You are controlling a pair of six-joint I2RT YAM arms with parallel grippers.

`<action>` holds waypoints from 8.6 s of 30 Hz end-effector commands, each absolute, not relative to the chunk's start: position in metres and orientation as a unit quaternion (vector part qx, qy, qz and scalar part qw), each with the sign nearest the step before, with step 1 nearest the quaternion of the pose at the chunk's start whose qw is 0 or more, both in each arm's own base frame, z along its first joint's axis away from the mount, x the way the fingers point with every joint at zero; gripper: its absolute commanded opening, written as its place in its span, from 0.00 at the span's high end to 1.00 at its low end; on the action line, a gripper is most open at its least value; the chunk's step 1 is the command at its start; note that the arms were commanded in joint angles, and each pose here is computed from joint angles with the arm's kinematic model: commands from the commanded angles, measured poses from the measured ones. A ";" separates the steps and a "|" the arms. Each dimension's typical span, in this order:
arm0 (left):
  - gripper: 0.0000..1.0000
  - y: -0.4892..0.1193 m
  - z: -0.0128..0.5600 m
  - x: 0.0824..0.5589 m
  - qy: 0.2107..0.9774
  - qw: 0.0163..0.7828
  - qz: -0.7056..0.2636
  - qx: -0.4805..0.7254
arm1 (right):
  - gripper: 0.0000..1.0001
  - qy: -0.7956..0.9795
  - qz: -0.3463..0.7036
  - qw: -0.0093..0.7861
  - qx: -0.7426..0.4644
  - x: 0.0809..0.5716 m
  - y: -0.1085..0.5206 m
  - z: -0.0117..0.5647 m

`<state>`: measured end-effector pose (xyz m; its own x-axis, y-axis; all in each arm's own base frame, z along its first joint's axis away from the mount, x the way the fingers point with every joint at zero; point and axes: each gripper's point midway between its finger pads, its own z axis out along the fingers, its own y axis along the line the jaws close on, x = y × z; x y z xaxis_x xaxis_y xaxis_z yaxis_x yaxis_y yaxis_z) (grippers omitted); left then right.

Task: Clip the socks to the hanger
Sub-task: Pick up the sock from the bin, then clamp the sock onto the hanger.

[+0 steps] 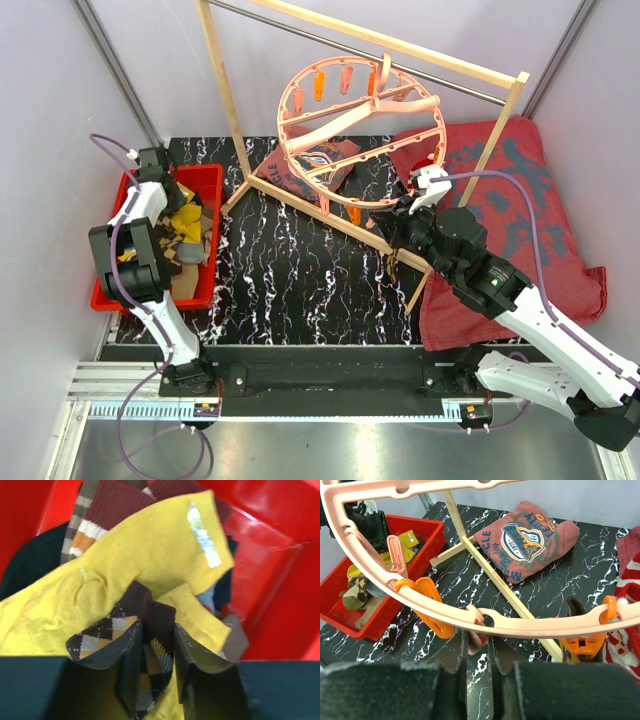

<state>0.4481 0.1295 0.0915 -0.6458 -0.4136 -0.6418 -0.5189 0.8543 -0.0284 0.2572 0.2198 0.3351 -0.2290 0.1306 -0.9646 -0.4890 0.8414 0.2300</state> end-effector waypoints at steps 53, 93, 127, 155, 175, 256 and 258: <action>1.00 0.150 0.269 0.416 0.793 0.520 0.127 -0.290 | 1.00 0.720 0.270 0.627 -0.129 0.252 0.221 0.354; 1.00 -0.224 0.389 0.235 0.659 0.655 -0.344 0.137 | 1.00 0.718 0.274 0.631 -0.104 0.255 0.219 0.361; 1.00 -0.358 0.309 0.249 0.637 0.693 -0.311 0.129 | 1.00 0.737 0.301 0.599 -0.084 0.252 0.228 0.354; 1.00 -0.360 0.335 0.241 0.612 0.717 -0.312 0.121 | 1.00 0.741 0.324 0.585 -0.067 0.252 0.235 0.352; 1.00 -0.372 0.347 0.230 0.602 0.718 -0.331 0.111 | 1.00 0.751 0.315 0.581 0.010 0.263 0.224 0.348; 1.00 -0.364 0.322 0.226 0.641 0.721 -0.248 0.089 | 1.00 0.750 0.263 0.599 0.094 0.276 0.194 0.334; 1.00 -0.365 0.323 0.225 0.639 0.721 -0.252 0.088 | 1.00 0.751 0.263 0.598 0.094 0.276 0.195 0.333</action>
<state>0.2275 -0.3651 0.2790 0.0169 -0.1083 -0.9940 0.4771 0.8745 -0.0872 0.2715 0.1976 0.3286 -0.3020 0.4232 -0.8542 -0.1999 0.8480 0.4908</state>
